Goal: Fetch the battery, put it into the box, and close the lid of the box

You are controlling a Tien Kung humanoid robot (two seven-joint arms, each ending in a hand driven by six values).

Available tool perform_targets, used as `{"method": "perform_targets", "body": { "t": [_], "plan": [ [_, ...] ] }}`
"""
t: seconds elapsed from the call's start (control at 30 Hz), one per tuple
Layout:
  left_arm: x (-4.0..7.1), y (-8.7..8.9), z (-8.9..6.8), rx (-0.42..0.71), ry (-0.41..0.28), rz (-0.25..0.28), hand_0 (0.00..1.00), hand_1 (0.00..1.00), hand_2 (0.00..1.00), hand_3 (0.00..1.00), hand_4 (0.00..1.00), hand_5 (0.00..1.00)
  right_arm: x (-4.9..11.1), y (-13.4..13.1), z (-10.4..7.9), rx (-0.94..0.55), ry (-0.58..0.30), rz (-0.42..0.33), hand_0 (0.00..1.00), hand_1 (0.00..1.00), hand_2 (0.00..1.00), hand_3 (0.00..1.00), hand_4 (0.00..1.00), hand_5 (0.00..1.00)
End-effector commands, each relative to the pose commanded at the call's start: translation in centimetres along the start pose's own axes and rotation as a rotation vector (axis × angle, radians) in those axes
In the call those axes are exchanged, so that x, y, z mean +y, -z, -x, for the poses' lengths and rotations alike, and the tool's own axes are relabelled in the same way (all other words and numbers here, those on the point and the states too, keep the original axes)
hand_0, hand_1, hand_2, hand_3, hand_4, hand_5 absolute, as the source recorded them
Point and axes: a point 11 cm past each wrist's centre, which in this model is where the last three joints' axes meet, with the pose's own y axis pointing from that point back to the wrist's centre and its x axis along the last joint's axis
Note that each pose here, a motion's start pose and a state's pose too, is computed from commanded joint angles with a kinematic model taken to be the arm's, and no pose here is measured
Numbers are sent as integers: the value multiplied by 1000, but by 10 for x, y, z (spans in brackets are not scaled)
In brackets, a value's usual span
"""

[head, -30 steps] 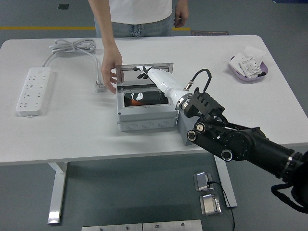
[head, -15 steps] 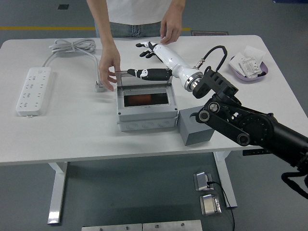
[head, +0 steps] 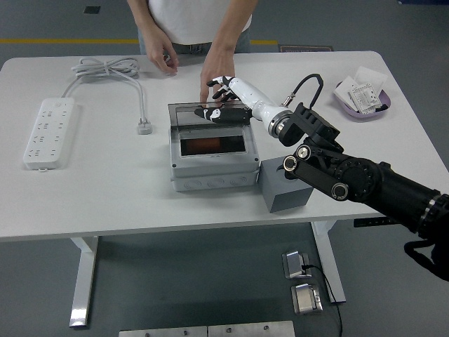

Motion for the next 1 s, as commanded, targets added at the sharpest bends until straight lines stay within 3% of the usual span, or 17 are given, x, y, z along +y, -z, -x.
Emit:
{"method": "perform_targets", "body": {
  "t": [0.57,1.0],
  "plan": [
    [0,2,2,12,3,-2,615,686,604,622,668,90,34,28,20,144,118,-77,739,666,683,828,864,646],
    [0,5,3,13,5,-7,615,685,604,622,669,94,45,24,39,149,163,-75,717,665,681,826,854,649]
  ]
}}
